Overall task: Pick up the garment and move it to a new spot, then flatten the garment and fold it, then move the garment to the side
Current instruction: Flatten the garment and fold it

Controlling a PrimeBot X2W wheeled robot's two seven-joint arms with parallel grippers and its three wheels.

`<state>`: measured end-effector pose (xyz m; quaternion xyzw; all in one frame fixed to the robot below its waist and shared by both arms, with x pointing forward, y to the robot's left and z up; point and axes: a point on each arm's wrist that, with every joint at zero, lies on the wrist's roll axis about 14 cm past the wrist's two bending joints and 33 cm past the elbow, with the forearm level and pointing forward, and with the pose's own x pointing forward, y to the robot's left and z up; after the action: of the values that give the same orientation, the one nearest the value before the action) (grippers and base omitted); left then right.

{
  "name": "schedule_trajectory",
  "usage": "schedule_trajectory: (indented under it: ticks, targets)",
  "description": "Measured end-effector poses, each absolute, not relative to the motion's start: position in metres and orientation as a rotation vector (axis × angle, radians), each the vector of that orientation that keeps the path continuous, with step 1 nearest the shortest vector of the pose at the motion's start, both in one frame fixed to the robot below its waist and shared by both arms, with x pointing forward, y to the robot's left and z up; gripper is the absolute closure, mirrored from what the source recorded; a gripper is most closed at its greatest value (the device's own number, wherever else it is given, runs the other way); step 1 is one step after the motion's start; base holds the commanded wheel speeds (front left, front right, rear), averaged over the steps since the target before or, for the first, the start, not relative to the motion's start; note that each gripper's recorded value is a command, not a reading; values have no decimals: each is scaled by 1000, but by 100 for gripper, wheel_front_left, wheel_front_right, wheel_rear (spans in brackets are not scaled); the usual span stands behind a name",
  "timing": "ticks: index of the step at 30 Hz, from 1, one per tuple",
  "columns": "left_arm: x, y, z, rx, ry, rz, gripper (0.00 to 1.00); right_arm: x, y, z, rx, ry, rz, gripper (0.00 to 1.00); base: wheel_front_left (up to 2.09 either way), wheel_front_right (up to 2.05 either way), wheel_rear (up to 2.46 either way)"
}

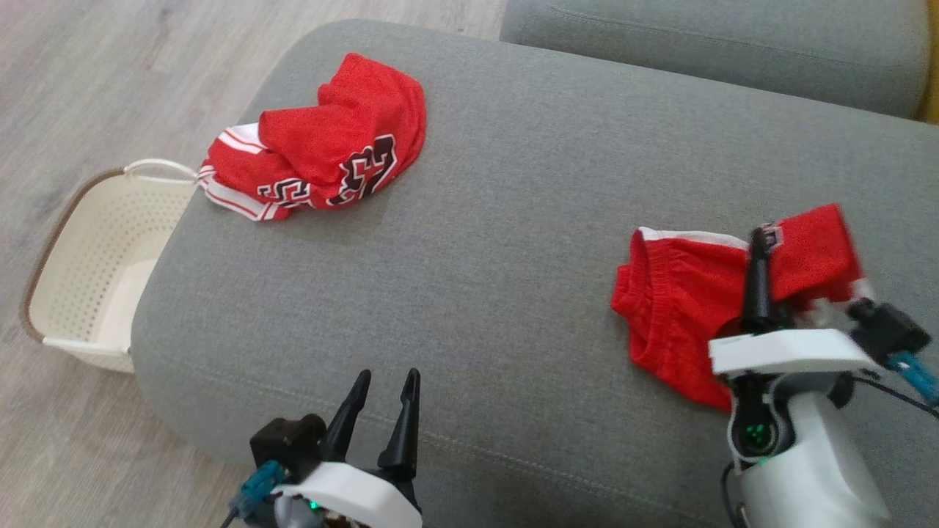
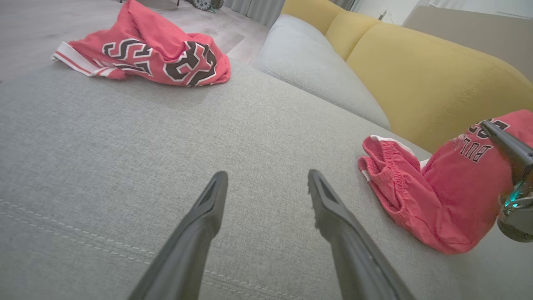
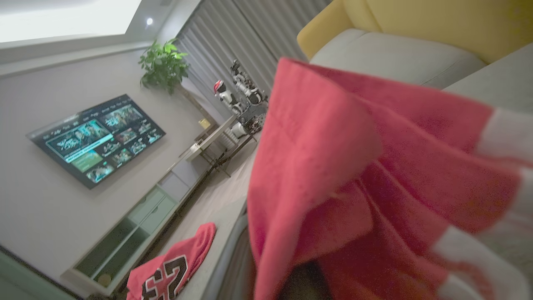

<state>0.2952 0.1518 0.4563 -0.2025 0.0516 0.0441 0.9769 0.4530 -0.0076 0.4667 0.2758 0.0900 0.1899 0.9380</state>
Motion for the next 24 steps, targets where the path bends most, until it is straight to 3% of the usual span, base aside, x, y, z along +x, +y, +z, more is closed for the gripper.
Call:
schedule_trajectory:
  ticks: [9,15,24]
  targets:
    - [290,161,453,-407,111,126,0,441,24,442,403,260,503,100,0,0,0]
    - [289,163,451,-406,118,140,0,445,29,435,182,242,567,100,0,0,0]
    - [290,164,449,-414,125,148,0,420,54,396,-256,306,790,100,0,0,0]
